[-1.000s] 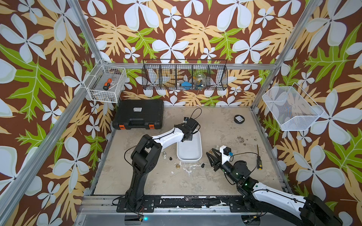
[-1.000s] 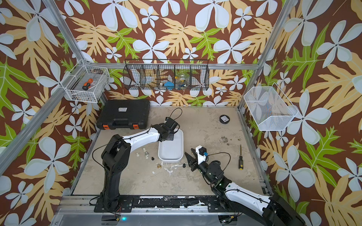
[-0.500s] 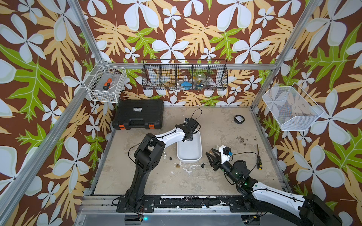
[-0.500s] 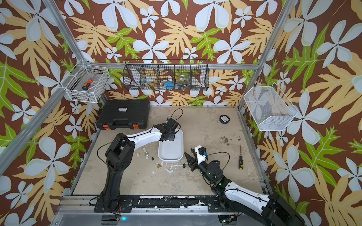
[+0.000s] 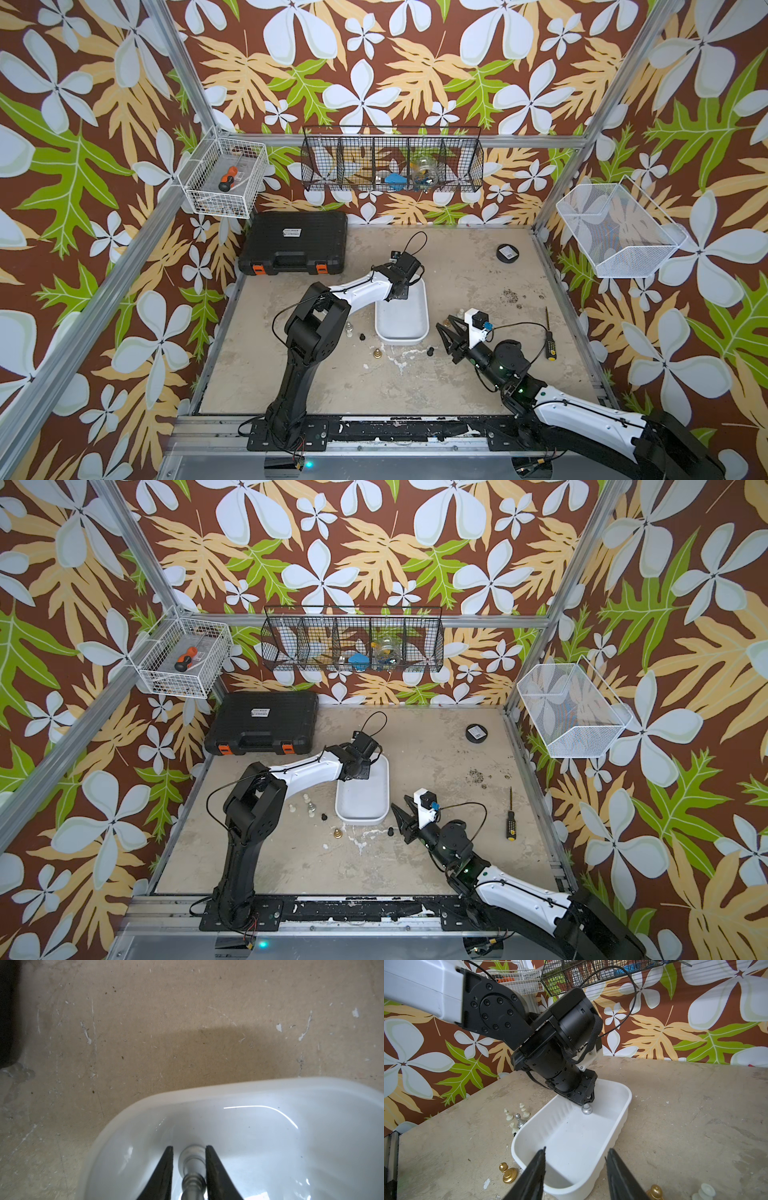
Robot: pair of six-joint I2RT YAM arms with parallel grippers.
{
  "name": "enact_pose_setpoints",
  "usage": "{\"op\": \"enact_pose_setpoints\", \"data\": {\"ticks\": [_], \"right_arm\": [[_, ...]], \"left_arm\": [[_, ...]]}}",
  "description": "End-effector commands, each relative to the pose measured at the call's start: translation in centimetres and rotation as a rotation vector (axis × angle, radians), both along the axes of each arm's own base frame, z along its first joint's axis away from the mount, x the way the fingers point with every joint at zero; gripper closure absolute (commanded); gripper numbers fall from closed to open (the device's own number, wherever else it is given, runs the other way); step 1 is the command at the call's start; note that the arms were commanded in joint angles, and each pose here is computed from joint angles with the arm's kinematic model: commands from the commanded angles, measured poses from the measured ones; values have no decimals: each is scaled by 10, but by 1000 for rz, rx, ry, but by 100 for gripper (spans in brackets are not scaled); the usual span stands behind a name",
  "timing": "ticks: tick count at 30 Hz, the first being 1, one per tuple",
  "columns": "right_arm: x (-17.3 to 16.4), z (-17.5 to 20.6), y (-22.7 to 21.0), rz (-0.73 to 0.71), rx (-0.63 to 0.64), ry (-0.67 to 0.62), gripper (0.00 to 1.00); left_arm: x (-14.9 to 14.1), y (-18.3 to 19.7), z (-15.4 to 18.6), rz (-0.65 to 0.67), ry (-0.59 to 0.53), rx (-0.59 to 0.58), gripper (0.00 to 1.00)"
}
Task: Put the chess pieces into the storage box
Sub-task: Place the chess piece in the storage box.
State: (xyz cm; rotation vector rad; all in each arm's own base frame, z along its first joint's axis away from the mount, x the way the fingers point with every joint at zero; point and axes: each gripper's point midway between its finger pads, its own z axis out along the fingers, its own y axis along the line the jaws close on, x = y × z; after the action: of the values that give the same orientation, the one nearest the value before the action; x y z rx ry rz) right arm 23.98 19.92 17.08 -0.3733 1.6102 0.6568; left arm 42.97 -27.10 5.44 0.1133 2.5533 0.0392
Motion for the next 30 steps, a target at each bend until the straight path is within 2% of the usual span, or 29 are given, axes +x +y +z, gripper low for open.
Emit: {"op": "enact_pose_setpoints", "data": {"ticks": [1,6,10,14,17,22,26,30], "right_arm": [[0,9,3,14,21,-22,51],[0,10,4,19,20,-21,51],[-1,11,5,24,22,-23,51],[-4,14,7,43,28,-31,51],[-6,18,9,61,32,-39,51],[-15,23,24,164,32,-48,50],[-19,16,49,285,-3,4,51],[-20,9,64,334,-21,37,51]], "left_arm": [[1,1,9,-5,-16,0,65],[-4,1,34,-9,-47,-48,57],[-14,0,74,-26,-103,-148,55],[-37,9,115,-36,-165,-277,52],[-58,28,127,-16,-179,-348,51],[-92,75,117,63,-143,-347,51],[-120,99,97,102,-71,-310,52],[-139,115,77,140,-39,-296,55]]}}
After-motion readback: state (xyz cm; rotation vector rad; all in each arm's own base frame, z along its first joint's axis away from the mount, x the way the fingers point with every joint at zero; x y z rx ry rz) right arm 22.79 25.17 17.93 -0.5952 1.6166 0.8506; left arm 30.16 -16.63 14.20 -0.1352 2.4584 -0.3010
